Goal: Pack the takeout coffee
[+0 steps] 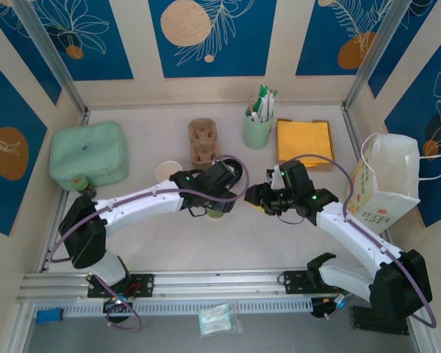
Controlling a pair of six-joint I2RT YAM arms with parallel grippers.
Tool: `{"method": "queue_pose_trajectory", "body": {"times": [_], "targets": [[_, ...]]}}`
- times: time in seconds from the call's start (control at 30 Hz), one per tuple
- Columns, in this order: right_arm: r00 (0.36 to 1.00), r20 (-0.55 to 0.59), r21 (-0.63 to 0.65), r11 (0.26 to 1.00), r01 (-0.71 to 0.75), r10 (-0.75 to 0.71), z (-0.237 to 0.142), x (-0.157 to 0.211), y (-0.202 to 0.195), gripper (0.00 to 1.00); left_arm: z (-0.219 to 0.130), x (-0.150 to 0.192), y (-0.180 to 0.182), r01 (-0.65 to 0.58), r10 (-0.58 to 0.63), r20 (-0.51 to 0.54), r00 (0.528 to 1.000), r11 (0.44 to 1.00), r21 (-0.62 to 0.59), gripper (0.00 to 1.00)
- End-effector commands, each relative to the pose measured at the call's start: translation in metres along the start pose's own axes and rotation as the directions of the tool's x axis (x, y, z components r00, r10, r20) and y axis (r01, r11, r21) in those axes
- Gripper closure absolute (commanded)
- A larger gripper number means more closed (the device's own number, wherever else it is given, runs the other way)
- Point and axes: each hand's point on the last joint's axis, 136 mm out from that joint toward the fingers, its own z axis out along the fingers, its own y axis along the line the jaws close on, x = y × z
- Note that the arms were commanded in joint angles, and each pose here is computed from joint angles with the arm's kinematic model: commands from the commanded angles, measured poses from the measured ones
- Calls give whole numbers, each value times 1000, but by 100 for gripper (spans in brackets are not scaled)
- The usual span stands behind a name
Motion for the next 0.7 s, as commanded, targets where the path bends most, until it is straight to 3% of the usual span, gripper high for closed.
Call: {"method": "queue_pose_trajectory", "body": {"times": [0.0,0.67], "targets": [[1000,-2,-11,1000,16,-16,-1,1,0,51,-1,3,1,-36,35,-19,999,999,-33,21],[1000,6,-10,1000,10,-10,-3,-2,0,51,-3,2,2,-64,62,-25,998,996,-56,20]]}}
